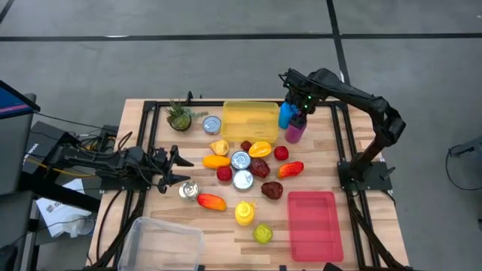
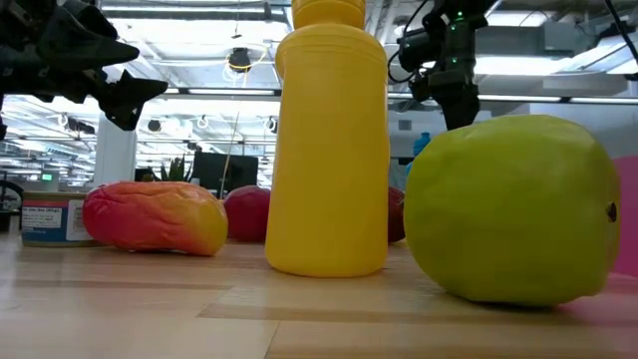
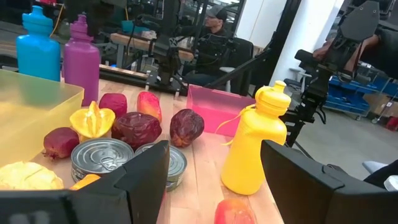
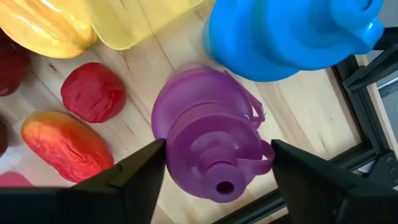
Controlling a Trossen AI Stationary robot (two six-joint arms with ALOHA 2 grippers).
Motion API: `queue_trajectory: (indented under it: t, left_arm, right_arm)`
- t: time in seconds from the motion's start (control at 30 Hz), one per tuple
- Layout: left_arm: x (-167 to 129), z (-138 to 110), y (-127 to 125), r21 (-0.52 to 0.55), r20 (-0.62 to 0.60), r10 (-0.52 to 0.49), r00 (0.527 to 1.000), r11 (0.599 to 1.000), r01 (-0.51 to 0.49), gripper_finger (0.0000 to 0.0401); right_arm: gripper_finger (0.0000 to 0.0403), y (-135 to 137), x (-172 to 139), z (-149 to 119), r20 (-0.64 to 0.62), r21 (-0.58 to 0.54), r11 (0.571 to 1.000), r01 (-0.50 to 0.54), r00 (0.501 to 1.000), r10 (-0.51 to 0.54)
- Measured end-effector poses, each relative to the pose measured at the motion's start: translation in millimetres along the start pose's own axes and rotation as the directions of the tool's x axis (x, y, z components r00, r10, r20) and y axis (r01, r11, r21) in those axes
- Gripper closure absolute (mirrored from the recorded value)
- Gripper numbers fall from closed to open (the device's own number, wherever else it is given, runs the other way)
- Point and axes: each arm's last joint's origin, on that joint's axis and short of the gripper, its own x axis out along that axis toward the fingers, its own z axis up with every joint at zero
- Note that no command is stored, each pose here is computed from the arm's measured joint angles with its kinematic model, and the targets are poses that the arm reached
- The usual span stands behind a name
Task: Pick & Place Food Item
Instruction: Put the purple tumbler into the yellow bin
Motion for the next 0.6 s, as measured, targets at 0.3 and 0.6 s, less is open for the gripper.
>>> queue_trajectory:
  t: [0.3,0.6]
  left_arm:
    - [0.0,-0.1,0.0,0.000,0.000,0.000,1.000,1.000,0.000,0.0155]
    - [0.0,-0.1,0.0,0.000,-0.001,0.000,1.000,1.000,0.000,0.0155]
  right_arm:
    - [0.0208,14.9,-1.3,1.5,0.007,-0.047,0.999,0.001,1.000,0.000]
    - [0.0208,33.7,-3.3,-0.5,-0.008,-0.087,0.996,-0.007,1.000,0.006]
